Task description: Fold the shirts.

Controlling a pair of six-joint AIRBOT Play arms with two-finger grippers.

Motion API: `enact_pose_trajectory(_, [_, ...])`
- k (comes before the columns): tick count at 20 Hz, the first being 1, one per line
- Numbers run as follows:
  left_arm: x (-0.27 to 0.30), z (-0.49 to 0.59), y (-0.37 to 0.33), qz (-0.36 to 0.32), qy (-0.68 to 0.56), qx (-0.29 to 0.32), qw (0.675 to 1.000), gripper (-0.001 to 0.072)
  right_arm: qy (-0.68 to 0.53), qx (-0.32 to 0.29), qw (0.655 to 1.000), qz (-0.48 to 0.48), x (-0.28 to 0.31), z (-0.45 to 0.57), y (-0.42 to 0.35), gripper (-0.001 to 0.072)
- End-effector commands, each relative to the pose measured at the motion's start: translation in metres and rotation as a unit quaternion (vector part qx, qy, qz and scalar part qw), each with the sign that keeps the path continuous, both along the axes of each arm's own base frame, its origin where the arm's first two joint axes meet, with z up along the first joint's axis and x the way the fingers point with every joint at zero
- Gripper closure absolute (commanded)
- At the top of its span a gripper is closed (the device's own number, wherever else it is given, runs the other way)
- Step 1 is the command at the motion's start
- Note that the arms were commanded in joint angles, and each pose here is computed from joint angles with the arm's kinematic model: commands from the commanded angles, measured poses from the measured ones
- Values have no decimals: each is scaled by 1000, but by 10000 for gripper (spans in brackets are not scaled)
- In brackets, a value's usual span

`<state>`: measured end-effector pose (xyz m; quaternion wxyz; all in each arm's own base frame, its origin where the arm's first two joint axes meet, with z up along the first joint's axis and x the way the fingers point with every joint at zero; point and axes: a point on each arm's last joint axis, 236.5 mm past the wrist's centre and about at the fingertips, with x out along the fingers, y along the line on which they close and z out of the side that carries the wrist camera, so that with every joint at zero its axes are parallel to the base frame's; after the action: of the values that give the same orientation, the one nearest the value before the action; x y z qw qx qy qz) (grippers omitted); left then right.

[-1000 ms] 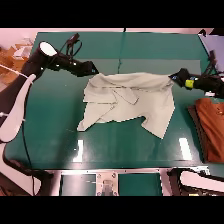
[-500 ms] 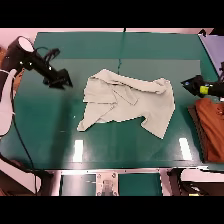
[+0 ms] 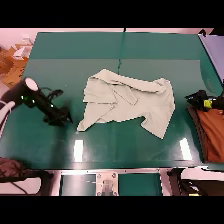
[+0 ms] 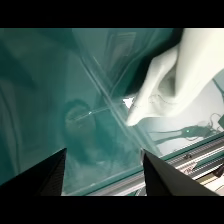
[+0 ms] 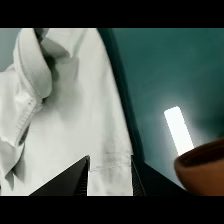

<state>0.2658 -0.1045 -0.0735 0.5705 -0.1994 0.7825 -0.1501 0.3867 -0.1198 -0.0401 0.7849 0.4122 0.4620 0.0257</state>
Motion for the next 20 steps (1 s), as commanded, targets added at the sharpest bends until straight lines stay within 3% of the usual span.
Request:
enact_pose_trajectory(1, [1,-26,-22,60,-42,-40,997,172,10,0,1000,1,-5,-11,5,399])
enact_pose_trajectory(4, [9,-27,-38,83,-65,-79,991,173,14,-3,1000,7,-3,-17,13,399])
enact_pose_trajectory(9, [-18,-34,-42,80,-26,-88,993,175,23,-6,1000,11,4,-31,21,399])
enact_pose_trajectory(10, [-20,-35,-44,79,-27,-93,992,245,24,-7,1000,9,4,-33,20,399])
enact_pose_trajectory(11, [-17,-36,-45,77,-37,-97,992,386,25,-8,1000,10,3,-34,19,399])
enact_pose_trajectory(13, [-1,-35,-47,101,-60,-101,988,406,28,-11,999,12,2,-36,19,397])
enact_pose_trajectory(14, [4,-35,-48,109,-69,-105,986,488,28,-12,999,13,2,-36,19,376])
enact_pose_trajectory(15, [6,-32,-51,104,-78,-114,985,665,30,-12,999,14,1,-37,19,348])
enact_pose_trajectory(18, [5,-30,-53,98,-78,-121,985,686,45,0,999,16,-4,-50,23,333])
enact_pose_trajectory(19, [5,-30,-53,98,-78,-121,985,687,56,10,998,18,-7,-58,26,284])
enact_pose_trajectory(20, [5,-30,-53,98,-78,-121,985,687,67,22,997,23,-11,-66,31,283])
